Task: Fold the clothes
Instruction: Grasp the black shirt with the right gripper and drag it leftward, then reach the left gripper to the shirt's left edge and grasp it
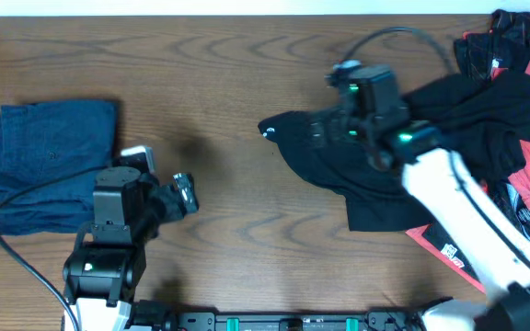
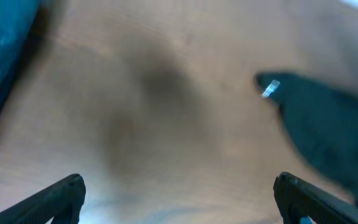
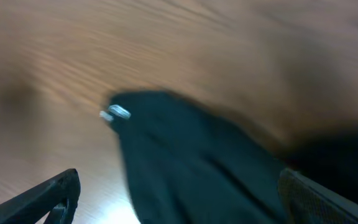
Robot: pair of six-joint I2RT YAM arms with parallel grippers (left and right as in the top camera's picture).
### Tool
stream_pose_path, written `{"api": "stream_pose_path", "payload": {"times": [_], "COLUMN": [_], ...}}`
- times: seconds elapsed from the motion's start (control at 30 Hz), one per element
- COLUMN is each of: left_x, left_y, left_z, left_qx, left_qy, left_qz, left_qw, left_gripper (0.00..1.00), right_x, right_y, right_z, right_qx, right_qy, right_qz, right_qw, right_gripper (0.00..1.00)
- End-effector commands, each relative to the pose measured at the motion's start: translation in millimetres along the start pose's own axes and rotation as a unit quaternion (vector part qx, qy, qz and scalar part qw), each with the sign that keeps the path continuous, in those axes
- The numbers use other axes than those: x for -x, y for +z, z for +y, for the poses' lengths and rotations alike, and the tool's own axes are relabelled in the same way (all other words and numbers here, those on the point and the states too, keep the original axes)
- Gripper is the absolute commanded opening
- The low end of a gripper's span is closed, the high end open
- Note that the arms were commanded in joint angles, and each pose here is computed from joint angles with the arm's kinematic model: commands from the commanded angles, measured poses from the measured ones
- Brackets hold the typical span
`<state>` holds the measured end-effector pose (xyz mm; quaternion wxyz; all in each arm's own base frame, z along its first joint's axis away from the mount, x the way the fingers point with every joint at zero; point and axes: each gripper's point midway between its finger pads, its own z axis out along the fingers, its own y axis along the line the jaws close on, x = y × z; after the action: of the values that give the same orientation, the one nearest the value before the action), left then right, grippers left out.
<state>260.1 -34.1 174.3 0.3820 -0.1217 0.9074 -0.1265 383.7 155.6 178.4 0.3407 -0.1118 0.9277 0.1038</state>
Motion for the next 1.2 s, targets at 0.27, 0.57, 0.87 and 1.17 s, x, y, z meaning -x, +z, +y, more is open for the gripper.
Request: {"api": "stream_pose_path", "payload": {"times": [0.27,0.57,0.87,1.17], "left_x": [3.9,-43.2,-102.4,-163.8], "left_y": [63.0,134.5,171.9,187.4], "left_z": [-49.0,-103.5,-155.2,-179.3], "left_qx": [-0.110,-0.176,-0.208,-0.183], "left_qy": [-0.093,-0.131,-0.096,-0.080], "left_qz": [0.070,0.170,0.210,0.236], "left_qw": [0.987,0.961,0.951,0.951], "left_gripper": [0.98,0.98,0.95,0.89], "right_x": [-36.8,-51.5,-53.5,-61.0], "right_y": [-86.3,-96.9,-97.1,-98.3], "right_z": [-120.8,-146.1,-145.8,-144.6], "right_qx": [-0.190,-0.204,-0.204,-0.206], "right_qy": [0.185,0.230,0.231,0.231], "right_qz": [0.025,0.041,0.045,0.060], "right_qw": [0.964,0.951,0.950,0.949], "right_gripper": [0.99,0.99,0.99,0.99]}}
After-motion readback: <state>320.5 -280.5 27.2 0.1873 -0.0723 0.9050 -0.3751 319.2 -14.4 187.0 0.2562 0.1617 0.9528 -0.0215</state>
